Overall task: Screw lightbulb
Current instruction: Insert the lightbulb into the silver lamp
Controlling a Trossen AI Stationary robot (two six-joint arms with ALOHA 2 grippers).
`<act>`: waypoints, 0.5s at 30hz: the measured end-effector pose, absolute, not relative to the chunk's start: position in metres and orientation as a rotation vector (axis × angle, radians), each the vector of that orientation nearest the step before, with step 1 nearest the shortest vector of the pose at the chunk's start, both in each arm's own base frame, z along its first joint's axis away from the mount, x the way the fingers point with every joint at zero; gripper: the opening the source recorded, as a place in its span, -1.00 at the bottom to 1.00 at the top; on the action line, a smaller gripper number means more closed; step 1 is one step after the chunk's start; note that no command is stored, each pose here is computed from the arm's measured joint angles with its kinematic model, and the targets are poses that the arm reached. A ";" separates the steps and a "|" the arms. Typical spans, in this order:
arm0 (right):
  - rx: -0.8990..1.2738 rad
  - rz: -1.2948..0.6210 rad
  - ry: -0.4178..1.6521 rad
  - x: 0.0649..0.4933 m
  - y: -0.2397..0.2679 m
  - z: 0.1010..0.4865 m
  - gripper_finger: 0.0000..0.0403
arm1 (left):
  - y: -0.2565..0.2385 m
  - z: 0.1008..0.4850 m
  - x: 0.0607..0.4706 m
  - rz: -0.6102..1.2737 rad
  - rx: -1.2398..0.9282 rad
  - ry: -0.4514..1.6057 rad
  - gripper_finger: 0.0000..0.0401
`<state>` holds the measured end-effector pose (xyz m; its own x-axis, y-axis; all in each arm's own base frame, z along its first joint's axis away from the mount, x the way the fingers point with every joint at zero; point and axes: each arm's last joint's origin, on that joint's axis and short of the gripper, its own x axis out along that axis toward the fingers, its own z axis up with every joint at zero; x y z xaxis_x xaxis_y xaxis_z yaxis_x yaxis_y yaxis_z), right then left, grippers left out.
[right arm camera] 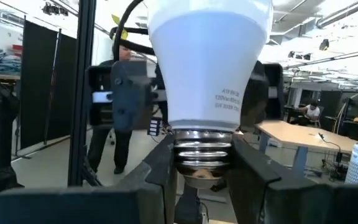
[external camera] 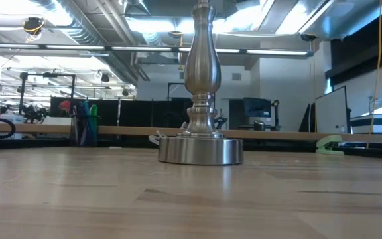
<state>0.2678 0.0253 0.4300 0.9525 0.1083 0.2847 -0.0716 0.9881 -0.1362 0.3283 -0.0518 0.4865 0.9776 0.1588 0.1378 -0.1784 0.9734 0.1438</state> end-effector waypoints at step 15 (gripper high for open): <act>-0.131 0.107 -0.296 0.288 0.027 0.418 -0.48 | -0.050 0.484 0.337 0.094 0.155 -0.154 0.44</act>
